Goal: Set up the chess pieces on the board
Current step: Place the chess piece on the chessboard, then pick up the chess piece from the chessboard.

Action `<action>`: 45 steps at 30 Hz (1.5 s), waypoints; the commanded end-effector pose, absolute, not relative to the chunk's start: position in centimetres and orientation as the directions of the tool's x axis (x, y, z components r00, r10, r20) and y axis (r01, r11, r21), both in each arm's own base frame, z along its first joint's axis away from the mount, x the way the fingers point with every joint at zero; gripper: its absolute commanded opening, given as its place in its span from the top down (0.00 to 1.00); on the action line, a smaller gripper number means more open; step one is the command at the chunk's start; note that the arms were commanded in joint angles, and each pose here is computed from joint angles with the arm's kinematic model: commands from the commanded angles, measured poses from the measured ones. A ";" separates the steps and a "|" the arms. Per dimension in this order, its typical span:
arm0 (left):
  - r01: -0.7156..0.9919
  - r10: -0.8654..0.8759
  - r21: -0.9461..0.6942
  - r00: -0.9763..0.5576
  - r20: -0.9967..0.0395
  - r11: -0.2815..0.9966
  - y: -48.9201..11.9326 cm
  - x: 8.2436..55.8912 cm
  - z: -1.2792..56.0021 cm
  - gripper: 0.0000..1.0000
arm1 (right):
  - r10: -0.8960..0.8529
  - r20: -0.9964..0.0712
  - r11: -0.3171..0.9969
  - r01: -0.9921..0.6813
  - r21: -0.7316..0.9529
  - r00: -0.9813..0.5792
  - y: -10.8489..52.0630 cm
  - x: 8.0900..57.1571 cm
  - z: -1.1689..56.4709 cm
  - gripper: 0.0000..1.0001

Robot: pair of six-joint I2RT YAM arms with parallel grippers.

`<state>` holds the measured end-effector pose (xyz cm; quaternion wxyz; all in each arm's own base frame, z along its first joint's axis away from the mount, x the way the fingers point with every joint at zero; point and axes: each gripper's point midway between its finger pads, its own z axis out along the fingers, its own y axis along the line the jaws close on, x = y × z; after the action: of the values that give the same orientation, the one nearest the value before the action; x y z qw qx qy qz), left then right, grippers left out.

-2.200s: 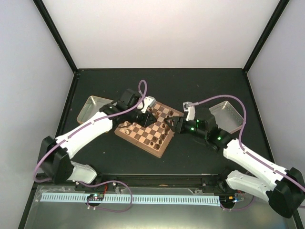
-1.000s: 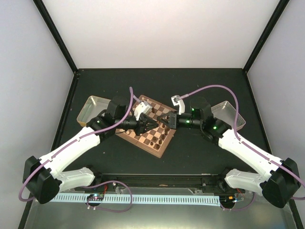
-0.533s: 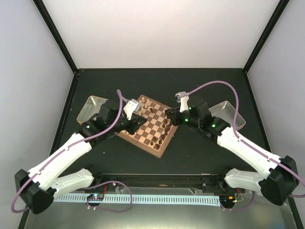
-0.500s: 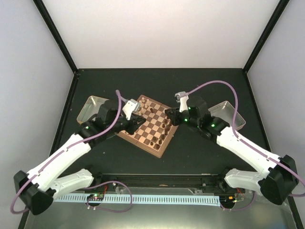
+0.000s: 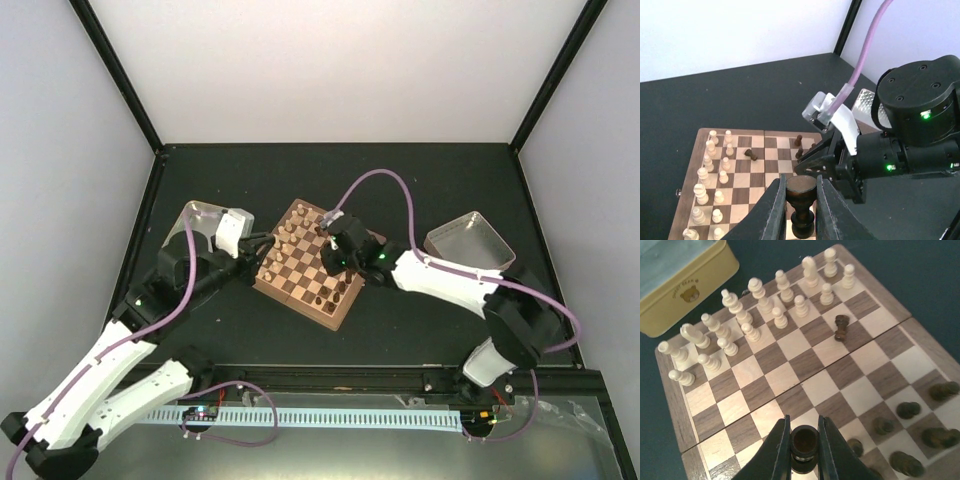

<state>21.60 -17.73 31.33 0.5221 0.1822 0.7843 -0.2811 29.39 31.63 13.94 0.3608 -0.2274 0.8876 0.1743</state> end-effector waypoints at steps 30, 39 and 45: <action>0.567 0.032 -0.236 -0.421 -0.906 0.789 -18.0 22.4 29.5 0.90 | -0.383 -0.546 0.853 -0.512 0.100 -0.745 34.5 28.7 8.6 0.66; 0.568 0.029 -0.237 -0.420 -0.907 0.788 -18.0 22.4 29.6 0.90 | -0.425 -0.483 0.854 -0.516 0.067 -0.765 34.6 28.8 6.8 0.69; 0.569 0.030 -0.238 -0.420 -0.907 0.787 -18.1 22.4 29.6 0.90 | -0.423 -0.477 0.856 -0.513 0.069 -0.770 34.5 28.6 6.8 0.89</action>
<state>22.37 -18.18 29.15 0.4977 0.1844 0.8043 -0.2672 28.52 34.06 5.89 0.2238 -0.2502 0.9372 0.0943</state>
